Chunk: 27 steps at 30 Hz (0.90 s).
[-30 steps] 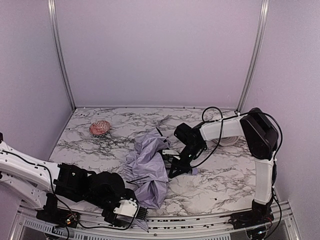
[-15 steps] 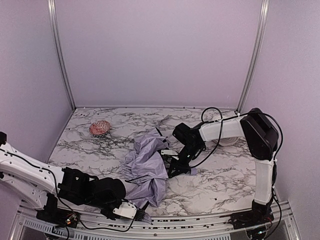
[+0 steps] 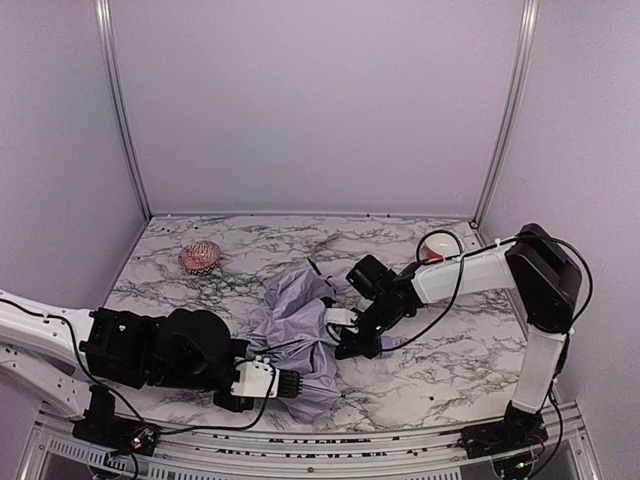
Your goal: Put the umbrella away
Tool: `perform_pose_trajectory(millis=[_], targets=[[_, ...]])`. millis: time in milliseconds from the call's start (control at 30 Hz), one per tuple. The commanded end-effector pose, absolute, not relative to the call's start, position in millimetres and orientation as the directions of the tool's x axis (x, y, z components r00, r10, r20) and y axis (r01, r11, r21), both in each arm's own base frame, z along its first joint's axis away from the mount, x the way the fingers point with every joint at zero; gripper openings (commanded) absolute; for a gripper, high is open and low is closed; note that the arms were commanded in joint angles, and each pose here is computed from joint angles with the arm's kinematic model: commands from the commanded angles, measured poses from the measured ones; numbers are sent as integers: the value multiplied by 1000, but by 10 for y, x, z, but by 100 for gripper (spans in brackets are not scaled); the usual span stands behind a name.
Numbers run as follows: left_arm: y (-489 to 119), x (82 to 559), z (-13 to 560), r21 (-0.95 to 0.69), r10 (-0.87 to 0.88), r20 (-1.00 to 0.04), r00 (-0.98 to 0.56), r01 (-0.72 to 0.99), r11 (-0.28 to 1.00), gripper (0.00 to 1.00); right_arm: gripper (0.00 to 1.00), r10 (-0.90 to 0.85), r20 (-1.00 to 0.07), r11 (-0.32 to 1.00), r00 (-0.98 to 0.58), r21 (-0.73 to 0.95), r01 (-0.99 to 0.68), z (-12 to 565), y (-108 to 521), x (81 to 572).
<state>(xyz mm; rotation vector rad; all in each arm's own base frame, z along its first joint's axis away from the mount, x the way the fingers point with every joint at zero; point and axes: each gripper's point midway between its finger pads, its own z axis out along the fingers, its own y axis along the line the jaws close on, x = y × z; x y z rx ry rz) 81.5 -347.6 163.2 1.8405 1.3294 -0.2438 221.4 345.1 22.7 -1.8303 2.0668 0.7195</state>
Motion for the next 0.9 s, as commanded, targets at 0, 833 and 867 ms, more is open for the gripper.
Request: perform_pose_trajectory(millis=[0,833,867], targets=[[-3482,821,1690,494,666,-629,401,868,-57,0,0,-811,-574,145,-111,-14,-989,316,3483,2448],[-3321,2882,2058,257,465,-877,-116,706,660,0,0,-814,-558,29,163,-319,-947,162,3621,1988],[-3313,2949,1957,263,487,-863,-132,706,658,0,0,-813,-559,28,166,-322,-946,174,3627,1991]])
